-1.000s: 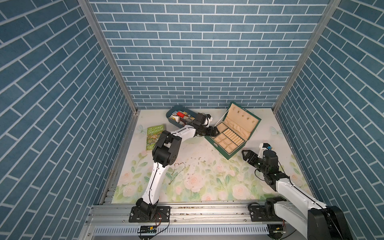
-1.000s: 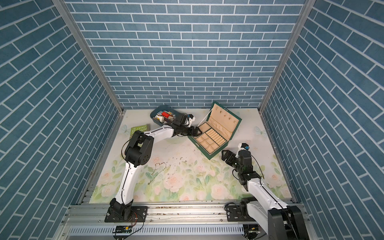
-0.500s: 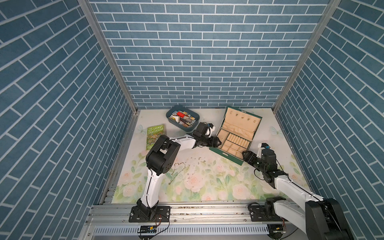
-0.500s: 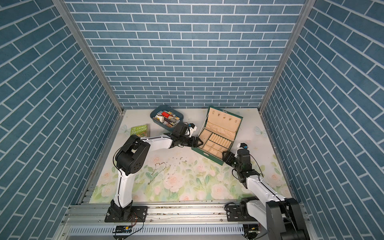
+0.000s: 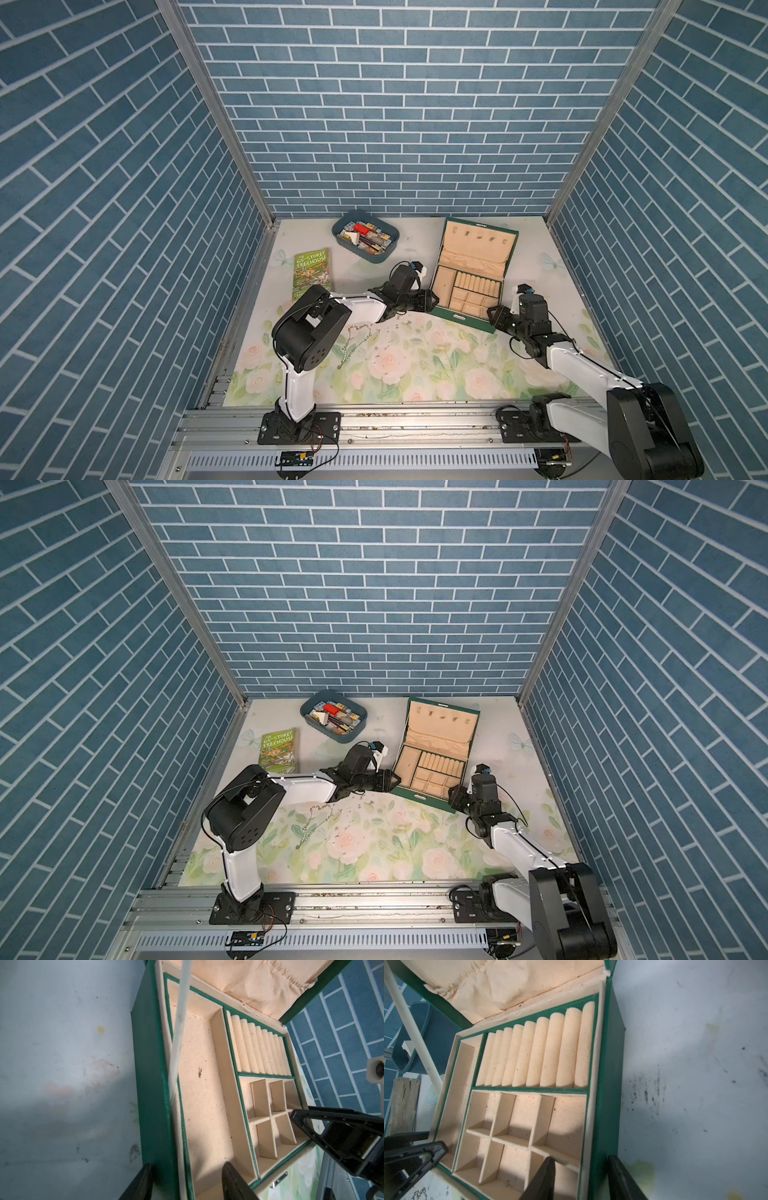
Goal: Put jewelry chain into jewelry box
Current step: Adjust the jewelry box at the center of the board.
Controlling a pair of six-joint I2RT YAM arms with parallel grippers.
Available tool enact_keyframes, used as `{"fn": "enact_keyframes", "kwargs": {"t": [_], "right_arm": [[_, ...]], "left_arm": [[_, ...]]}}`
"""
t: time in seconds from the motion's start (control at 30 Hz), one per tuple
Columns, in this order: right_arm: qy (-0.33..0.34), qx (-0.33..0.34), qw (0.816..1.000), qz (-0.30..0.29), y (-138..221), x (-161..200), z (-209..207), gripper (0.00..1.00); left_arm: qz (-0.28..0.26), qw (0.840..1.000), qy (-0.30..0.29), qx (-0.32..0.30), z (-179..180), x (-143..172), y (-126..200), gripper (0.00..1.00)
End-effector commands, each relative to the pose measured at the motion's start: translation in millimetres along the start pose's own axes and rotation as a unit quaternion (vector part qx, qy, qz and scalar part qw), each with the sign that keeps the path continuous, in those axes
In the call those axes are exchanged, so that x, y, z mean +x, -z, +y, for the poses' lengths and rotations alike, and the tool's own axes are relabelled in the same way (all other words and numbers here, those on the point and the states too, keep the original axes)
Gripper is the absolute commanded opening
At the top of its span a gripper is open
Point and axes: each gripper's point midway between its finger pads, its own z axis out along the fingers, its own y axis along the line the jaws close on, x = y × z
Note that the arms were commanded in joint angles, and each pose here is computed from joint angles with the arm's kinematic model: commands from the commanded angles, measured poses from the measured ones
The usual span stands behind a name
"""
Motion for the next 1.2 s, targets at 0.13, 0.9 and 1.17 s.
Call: {"fn": "enact_keyframes", "kwargs": {"t": [0.13, 0.9, 1.17], "right_arm": [[0.057, -0.043, 0.996, 0.051, -8, 21, 34, 0.42], [0.04, -0.064, 0.993, 0.093, -6, 67, 53, 0.44], [0.035, -0.072, 0.993, 0.093, 0, 74, 59, 0.44]], "left_arm": [[-0.027, 1.0, 0.01, 0.011, -21, 21, 20, 0.51], [-0.031, 0.998, 0.026, -0.057, -3, 72, 74, 0.54], [-0.038, 0.996, 0.026, -0.077, 2, 69, 83, 0.6]]}}
